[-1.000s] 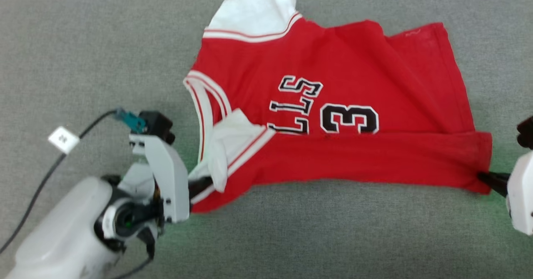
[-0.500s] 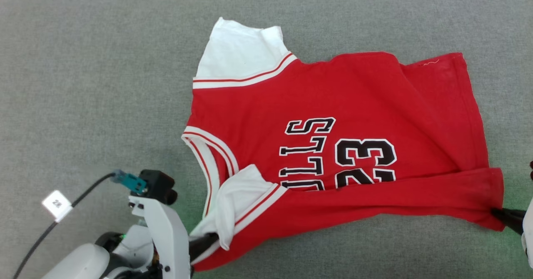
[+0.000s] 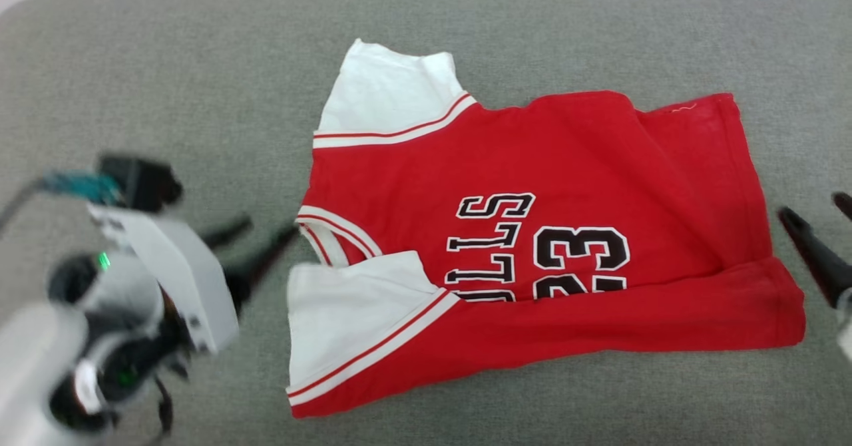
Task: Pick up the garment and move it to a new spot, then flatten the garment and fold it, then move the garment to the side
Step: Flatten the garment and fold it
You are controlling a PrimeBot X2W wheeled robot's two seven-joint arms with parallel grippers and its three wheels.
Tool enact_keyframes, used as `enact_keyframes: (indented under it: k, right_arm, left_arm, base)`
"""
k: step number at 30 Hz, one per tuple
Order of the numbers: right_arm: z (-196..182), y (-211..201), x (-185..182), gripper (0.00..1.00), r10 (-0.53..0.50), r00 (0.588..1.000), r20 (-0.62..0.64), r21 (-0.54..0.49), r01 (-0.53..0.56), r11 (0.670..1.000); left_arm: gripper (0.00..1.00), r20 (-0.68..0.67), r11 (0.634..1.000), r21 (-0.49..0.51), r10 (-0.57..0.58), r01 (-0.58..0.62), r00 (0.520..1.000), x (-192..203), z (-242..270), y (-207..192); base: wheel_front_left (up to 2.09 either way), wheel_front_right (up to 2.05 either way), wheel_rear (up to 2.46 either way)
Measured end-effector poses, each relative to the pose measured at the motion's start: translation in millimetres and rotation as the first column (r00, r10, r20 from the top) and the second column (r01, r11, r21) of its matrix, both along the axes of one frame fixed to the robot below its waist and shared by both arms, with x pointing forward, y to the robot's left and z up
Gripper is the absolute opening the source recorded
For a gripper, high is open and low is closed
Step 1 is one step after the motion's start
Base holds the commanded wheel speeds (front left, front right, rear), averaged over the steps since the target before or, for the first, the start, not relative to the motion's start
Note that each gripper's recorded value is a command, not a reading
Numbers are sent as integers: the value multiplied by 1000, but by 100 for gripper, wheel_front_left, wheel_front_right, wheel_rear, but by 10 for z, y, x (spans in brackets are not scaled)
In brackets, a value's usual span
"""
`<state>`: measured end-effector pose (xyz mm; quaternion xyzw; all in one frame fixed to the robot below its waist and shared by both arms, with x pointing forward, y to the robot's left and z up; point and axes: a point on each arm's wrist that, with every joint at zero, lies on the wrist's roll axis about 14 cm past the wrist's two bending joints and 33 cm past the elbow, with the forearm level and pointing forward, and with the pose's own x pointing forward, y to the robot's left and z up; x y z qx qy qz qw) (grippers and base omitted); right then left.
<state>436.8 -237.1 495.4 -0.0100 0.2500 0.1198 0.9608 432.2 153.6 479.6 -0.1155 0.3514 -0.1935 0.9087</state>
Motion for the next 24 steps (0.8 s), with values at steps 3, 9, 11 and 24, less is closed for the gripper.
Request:
enact_keyframes:
  k: [3, 9, 11, 24]
  right_arm:
    - [100, 194, 52, 100, 15, 996, 86, 46, -19, 999]
    - [210, 430, 167, 100, 9, 980, 198, 123, -34, 992]
    - [178, 467, 182, 100, 13, 980, 200, 131, -40, 991]
    - [-169, 154, 151, 100, -70, 988, 137, 110, 55, 992]
  left_arm:
    - [100, 119, 1000, 12, 27, -29, 992, 342, 247, 51]
    - [100, 273, 996, 74, 26, -48, 962, 1041, 492, 20]
    - [100, 299, 993, 104, 21, -54, 954, 1284, 528, -1]
    - [100, 78, 973, 221, -80, 61, 994, 2177, -135, -524]
  base:
    - [0, 0, 0]
    - [0, 0, 0]
    - [0, 0, 0]
    - [0, 0, 0]
